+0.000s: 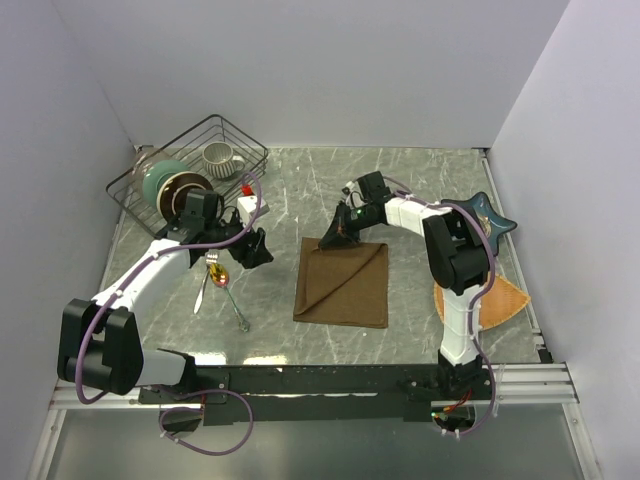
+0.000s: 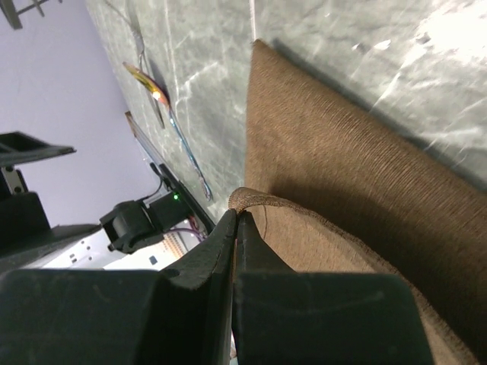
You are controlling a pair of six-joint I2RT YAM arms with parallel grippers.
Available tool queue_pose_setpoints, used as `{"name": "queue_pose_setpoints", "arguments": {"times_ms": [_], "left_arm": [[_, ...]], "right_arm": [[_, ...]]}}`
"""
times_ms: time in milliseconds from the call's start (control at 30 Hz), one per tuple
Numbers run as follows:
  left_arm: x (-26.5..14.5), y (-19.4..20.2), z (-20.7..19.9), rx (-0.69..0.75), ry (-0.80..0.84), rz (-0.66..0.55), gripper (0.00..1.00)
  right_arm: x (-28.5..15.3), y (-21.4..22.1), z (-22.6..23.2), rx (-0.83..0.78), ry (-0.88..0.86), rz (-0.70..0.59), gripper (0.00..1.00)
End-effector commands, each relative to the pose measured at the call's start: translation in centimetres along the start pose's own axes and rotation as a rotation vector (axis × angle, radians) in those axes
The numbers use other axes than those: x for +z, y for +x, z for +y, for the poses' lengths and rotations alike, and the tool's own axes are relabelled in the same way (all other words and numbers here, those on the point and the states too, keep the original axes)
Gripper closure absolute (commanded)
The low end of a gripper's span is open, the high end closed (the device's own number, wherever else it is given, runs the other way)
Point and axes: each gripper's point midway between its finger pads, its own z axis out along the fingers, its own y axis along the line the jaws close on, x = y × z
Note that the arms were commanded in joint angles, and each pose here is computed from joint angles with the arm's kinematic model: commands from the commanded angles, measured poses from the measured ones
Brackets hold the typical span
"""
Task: Fold the napkin into a case and place the utensils inside
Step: Fold the top corner of the square-folded napkin into a folded napkin.
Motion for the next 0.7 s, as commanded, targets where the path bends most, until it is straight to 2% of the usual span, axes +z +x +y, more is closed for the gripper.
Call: {"name": "queue_pose_setpoints", "arguments": {"times_ms": [0, 667], "left_arm": [[-0.2, -0.7, -0.2, -0.002, 0.018, -0.024, 0.29], [-0.2, 0.0, 0.2, -0.018, 0.01, -0.011, 0.28]], "right_arm": [[0.2, -2.0, 1.2, -0.021, -0.029, -0.043, 1.0], [1.4, -3.2, 0.7, 0.019, -0.031, -0.045, 1.0]]}}
